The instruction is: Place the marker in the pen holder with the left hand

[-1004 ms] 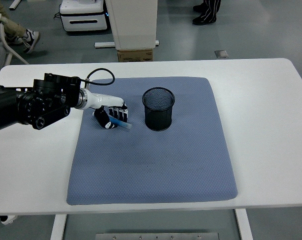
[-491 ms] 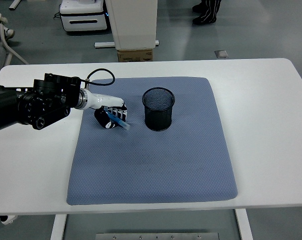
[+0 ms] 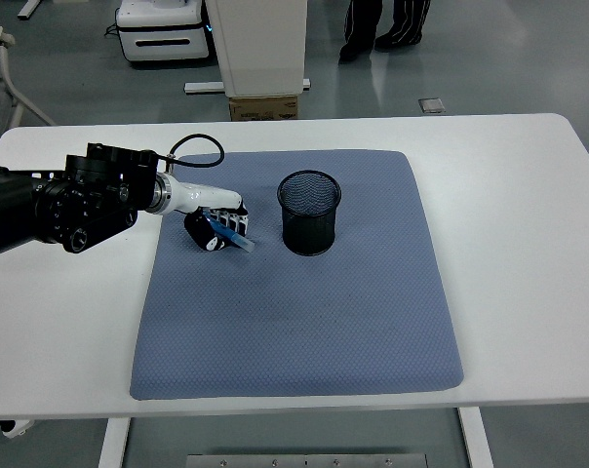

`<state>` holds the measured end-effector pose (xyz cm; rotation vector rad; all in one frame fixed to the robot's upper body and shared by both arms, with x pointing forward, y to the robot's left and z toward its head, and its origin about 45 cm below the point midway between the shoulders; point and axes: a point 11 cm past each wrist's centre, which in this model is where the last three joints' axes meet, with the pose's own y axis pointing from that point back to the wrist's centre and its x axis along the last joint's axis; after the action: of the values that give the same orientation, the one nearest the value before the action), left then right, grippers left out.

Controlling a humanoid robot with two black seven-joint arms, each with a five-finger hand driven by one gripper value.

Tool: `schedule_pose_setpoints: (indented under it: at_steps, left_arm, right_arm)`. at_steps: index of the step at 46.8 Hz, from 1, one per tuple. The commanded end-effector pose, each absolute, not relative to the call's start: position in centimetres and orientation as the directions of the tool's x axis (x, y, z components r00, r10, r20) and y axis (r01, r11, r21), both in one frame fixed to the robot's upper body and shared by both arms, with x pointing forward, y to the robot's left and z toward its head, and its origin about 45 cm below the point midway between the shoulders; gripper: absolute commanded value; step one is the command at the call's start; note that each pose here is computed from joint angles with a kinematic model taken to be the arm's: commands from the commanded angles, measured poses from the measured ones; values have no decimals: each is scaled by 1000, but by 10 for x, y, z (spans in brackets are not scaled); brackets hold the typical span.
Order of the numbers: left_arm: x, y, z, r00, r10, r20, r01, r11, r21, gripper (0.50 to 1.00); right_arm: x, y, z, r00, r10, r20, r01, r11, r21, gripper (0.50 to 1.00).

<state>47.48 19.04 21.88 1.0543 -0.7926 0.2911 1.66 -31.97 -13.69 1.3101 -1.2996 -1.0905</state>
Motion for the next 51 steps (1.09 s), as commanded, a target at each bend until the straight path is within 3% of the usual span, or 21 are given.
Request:
schedule_pose_setpoints:
  at_steps: [1, 31, 51]
  left_arm:
    - [475, 190, 219, 694, -147, 704, -568, 489, 662, 593]
    - [477, 192, 221, 690, -144, 709, -576, 484, 659, 587]
    - [477, 189, 221, 687, -146, 712, -576, 487, 656, 517]
  right_arm:
    - [17, -320, -137, 34, -999, 30, -144, 25, 989, 1000]
    - [17, -320, -137, 34, -999, 30, -144, 25, 989, 1000]
    - [17, -320, -137, 34, -999, 30, -144, 25, 989, 1000]
